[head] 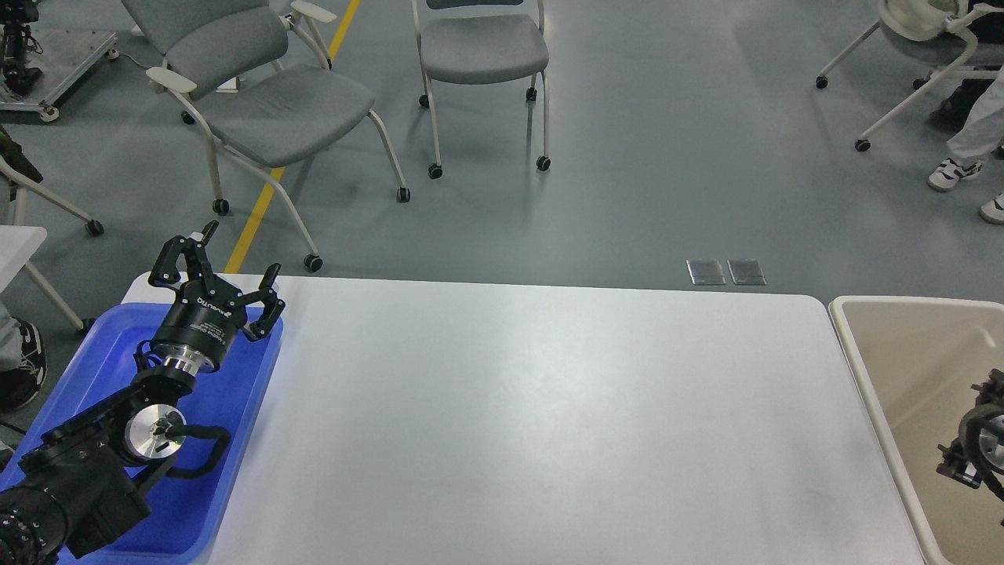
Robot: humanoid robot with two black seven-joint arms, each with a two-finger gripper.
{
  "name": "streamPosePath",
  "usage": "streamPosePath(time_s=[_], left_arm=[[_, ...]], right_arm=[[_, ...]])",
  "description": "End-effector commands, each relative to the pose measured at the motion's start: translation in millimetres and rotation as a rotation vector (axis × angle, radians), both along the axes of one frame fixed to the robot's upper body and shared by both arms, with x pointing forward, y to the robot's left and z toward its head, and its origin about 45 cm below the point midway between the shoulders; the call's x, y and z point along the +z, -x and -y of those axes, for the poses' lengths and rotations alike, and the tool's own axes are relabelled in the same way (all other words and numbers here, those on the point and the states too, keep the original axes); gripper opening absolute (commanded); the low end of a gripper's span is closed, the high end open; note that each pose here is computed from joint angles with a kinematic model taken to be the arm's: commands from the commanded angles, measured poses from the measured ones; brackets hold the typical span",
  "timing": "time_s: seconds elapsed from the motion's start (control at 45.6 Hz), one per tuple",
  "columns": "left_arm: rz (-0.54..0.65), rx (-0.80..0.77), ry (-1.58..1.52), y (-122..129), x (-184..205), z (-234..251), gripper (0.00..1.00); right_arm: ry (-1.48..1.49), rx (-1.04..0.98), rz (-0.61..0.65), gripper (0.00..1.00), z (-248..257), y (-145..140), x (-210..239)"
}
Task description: Tidy desktop
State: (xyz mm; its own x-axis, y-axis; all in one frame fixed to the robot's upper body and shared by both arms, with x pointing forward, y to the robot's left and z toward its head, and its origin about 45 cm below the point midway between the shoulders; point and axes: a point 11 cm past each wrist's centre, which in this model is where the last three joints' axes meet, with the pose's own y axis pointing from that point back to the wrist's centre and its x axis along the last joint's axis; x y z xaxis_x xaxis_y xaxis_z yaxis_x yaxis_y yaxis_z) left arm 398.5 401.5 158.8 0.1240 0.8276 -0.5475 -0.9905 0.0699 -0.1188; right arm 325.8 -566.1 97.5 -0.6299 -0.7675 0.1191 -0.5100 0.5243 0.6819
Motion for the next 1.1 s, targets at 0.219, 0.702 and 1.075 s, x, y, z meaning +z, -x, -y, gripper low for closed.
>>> streamPosePath(time_s=[0.219, 0.702, 1.075], left_arm=[[0.001, 0.001, 0.000, 0, 0, 0, 0.98], [0.001, 0.001, 0.000, 0, 0, 0, 0.98], [0.001, 0.001, 0.000, 0, 0, 0, 0.98]], right_arm=[[-0.015, 0.109, 0.247, 1.00, -24, -78, 73], [-0.502, 0.708, 0.675, 1.00, -191, -144, 165], [-0.677, 0.849, 0.685, 1.00, -279, -145, 150]])
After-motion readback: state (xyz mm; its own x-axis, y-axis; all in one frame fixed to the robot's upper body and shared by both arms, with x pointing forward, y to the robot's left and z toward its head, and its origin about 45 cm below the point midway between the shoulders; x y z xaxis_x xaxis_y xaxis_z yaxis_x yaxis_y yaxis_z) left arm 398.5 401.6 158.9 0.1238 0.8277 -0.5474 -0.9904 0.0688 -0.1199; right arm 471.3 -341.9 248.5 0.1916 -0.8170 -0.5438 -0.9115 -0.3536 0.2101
